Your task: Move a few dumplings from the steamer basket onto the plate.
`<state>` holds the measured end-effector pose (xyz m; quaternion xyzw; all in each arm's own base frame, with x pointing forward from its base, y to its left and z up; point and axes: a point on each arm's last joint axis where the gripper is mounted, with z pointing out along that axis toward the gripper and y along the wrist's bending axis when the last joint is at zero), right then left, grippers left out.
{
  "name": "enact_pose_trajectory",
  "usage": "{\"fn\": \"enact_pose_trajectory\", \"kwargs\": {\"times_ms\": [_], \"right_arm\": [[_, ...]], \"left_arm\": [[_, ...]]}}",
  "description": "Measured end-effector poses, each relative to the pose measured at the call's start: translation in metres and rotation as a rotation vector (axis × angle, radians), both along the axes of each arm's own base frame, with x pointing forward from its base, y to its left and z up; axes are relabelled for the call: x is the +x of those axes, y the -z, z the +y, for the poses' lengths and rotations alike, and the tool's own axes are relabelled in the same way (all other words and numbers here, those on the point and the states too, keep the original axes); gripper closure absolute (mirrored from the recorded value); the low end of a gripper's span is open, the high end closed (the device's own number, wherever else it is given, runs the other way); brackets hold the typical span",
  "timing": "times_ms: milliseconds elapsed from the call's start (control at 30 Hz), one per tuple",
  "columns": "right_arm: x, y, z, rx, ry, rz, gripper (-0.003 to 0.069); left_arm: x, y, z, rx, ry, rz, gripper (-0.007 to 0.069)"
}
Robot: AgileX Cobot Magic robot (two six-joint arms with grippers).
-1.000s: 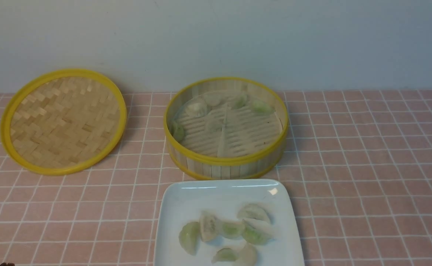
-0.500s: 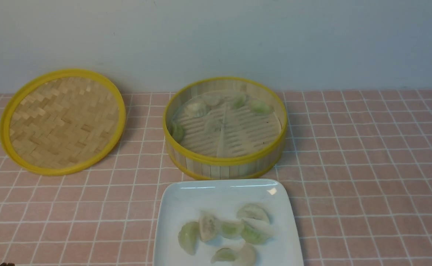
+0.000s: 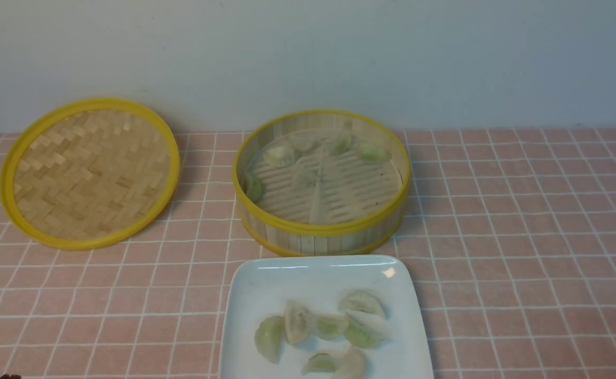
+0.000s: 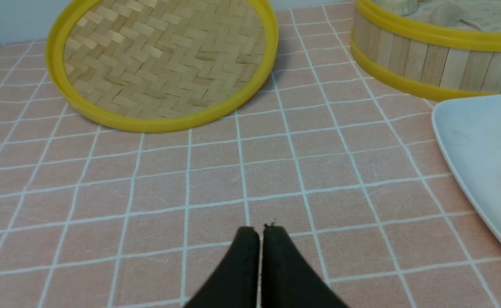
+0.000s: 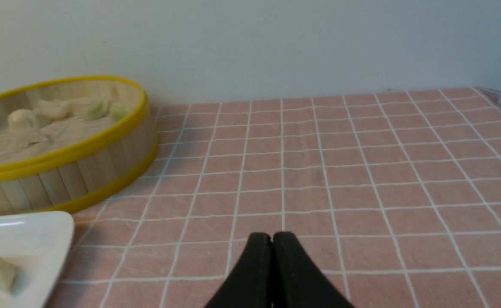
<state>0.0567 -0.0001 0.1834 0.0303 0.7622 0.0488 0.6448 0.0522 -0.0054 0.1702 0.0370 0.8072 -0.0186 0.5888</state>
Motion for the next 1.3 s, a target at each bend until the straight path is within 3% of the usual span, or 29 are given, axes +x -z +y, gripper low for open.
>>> {"fn": "enact_pose_trajectory", "kwargs": {"times_ms": [1300], "right_arm": [[-0.0009,0.0034,0.0004,-0.051,0.012,0.039,0.0673]], "left_arm": [[0.0,0.0,0.0,0.0,0.0,0.0,0.0631]]}}
